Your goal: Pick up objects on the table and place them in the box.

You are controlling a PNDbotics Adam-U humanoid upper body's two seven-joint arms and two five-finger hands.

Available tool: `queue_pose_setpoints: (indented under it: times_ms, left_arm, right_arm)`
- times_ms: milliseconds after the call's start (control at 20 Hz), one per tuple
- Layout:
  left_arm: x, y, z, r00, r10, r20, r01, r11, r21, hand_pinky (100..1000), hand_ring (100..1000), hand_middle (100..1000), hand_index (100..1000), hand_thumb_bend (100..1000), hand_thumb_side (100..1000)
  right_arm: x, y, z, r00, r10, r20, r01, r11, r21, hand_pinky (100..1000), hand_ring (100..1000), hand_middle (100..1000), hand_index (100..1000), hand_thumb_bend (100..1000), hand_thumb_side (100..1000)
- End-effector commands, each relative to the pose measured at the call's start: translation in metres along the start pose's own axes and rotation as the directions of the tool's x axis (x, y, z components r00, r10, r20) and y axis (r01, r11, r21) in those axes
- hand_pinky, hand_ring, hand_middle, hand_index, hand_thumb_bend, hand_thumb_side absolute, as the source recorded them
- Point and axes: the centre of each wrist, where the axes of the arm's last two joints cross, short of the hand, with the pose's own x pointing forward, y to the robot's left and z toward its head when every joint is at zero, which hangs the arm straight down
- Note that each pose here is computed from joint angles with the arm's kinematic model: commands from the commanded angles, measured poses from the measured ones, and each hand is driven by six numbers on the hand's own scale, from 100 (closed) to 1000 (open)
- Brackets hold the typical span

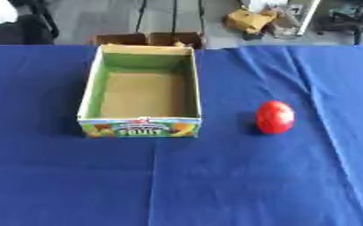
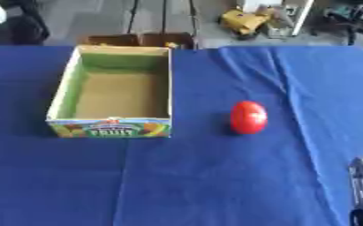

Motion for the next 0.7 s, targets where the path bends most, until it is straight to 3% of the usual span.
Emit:
queue_pose_setpoints:
  times_ms: [50, 300, 450, 500, 600, 700]
  left_arm:
    - [0.007, 0.0, -0.007, 1.0, -0.011, 0.028, 0.012, 1.0, -0.02, 720, 691, 721, 875, 100, 863]
    - [0.007, 0.0, -0.007, 1.0, -0.012, 0.025, 0.013, 1.0, -0.02, 719, 690, 721, 875, 100, 865]
    - [0.007, 0.0, -0.007, 1.0, -0.014, 0.024, 0.014, 1.0, -0.021, 719, 690, 721, 875, 100, 865]
    - [0.007, 0.0, -0.007, 1.0, -0.014, 0.023, 0.014, 1.0, -0.022, 719, 690, 721, 875, 100, 865]
    - [0.007, 0.0, -0.008, 1.0, -0.014, 0.021, 0.014, 1.0, -0.024, 719, 690, 721, 875, 100, 866]
    - [0.007, 0.0, -0.008, 1.0, -0.012, 0.018, 0.013, 1.0, -0.026, 718, 690, 722, 876, 100, 866]
  right_arm:
    - [0.003, 0.0, -0.009, 0.999, 0.001, 0.032, -0.002, 1.0, 0.025, 648, 731, 685, 851, 100, 644]
    - [0.003, 0.0, -0.009, 1.0, 0.005, 0.026, -0.006, 0.999, 0.032, 652, 739, 685, 851, 100, 664]
    - [0.004, -0.007, -0.012, 0.998, 0.052, 0.016, -0.053, 0.996, 0.068, 676, 774, 706, 858, 100, 851]
    - [0.004, -0.011, -0.014, 0.996, 0.085, 0.013, -0.086, 0.991, 0.105, 694, 795, 725, 865, 100, 965]
    - [0.006, -0.02, -0.019, 0.986, 0.165, 0.018, -0.165, 0.963, 0.214, 722, 827, 759, 885, 149, 1000]
    - [0.007, -0.026, -0.025, 0.965, 0.261, 0.037, -0.257, 0.902, 0.345, 741, 851, 791, 900, 207, 1000]
